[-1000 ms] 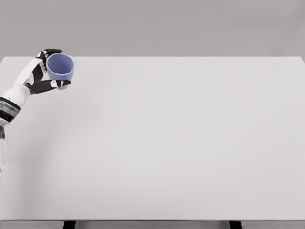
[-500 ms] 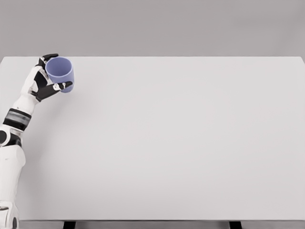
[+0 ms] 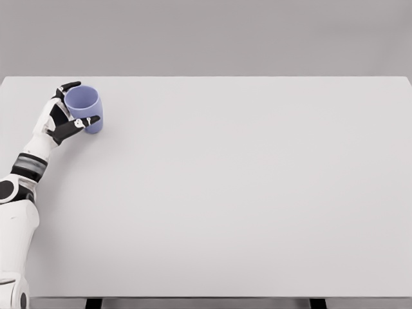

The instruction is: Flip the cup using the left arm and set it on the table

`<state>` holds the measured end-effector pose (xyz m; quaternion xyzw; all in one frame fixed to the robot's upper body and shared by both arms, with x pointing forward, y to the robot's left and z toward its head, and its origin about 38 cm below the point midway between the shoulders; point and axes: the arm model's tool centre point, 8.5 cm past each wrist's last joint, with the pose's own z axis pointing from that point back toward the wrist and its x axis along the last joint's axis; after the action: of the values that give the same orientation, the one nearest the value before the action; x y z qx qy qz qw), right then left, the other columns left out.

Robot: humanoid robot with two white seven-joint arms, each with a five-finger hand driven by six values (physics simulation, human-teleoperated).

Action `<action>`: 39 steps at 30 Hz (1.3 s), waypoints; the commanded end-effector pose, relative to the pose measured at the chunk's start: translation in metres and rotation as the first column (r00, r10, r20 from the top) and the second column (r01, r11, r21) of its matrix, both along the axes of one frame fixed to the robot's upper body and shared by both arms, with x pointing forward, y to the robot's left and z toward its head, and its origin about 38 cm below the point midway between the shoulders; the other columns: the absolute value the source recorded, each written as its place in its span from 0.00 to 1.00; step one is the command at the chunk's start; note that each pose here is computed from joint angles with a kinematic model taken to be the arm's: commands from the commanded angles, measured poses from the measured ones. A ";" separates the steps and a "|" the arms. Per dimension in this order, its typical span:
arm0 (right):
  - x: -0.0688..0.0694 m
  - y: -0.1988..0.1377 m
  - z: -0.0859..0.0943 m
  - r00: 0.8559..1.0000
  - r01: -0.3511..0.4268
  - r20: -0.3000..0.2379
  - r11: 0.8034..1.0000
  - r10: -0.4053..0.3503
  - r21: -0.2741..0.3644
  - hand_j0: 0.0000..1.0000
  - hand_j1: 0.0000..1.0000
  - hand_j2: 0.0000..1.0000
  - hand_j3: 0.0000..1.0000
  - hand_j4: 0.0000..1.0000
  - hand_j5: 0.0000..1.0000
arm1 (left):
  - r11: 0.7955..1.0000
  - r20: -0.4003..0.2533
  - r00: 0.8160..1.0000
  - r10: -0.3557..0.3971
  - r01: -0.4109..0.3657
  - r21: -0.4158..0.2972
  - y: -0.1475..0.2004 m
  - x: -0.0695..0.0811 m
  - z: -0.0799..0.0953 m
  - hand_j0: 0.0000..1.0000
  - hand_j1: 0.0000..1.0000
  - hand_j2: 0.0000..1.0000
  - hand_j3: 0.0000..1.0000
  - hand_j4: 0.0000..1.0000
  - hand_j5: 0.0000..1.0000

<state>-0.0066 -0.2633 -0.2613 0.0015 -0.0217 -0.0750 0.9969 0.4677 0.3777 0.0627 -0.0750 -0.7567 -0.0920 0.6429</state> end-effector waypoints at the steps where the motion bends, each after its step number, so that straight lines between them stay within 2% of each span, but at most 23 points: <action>1: 0.000 0.000 0.000 1.000 0.001 0.000 1.000 -0.001 0.000 1.00 1.00 1.00 1.00 1.00 1.00 | 1.000 -0.005 1.000 0.006 -0.006 -0.012 0.001 0.000 0.000 0.47 0.47 0.47 0.47 0.47 0.47; 3: 0.000 0.000 0.000 1.000 0.000 0.001 1.000 0.000 0.000 1.00 1.00 1.00 1.00 1.00 1.00 | 1.000 -0.004 1.000 0.004 -0.004 -0.011 0.001 0.000 0.000 0.48 0.48 0.48 0.48 0.48 0.48; 9: 0.000 0.000 0.000 1.000 0.001 0.001 1.000 -0.001 0.000 1.00 1.00 1.00 1.00 1.00 1.00 | 1.000 0.006 1.000 0.001 -0.001 -0.002 0.001 0.000 0.002 0.76 0.76 0.76 0.76 0.76 0.76; 14: 0.000 0.000 0.000 1.000 0.000 0.001 1.000 0.000 0.000 1.00 1.00 1.00 1.00 1.00 1.00 | 1.000 0.009 1.000 -0.001 0.002 -0.002 0.000 0.001 0.003 0.85 0.85 0.85 0.85 0.85 0.85; 19: 0.000 0.000 0.000 1.000 0.001 0.001 1.000 -0.001 0.000 1.00 1.00 1.00 1.00 1.00 1.00 | 1.000 0.015 1.000 0.000 0.000 -0.001 0.000 0.001 0.004 0.89 0.89 0.89 0.89 0.89 0.89; 23: 0.000 0.000 0.000 1.000 0.001 0.000 1.000 -0.001 0.000 1.00 1.00 1.00 1.00 1.00 1.00 | 1.000 0.013 1.000 -0.001 0.001 0.002 0.000 0.001 0.004 0.96 0.96 0.96 0.96 0.96 0.96; 33: 0.000 0.000 0.000 1.000 0.001 0.000 1.000 -0.001 0.000 1.00 1.00 1.00 1.00 1.00 1.00 | 1.000 0.016 1.000 0.001 -0.001 0.005 0.002 0.000 0.005 1.00 1.00 1.00 1.00 1.00 1.00; 39: 0.000 0.000 0.000 1.000 0.000 -0.001 1.000 0.000 0.000 1.00 1.00 1.00 1.00 1.00 1.00 | 1.000 0.036 0.999 -0.004 0.004 0.013 0.002 0.001 0.012 1.00 1.00 1.00 1.00 1.00 1.00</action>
<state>-0.0065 -0.2633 -0.2613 0.0015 -0.0219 -0.0751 0.9969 0.4680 0.3790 0.0715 -0.0705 -0.7642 -0.1011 0.6331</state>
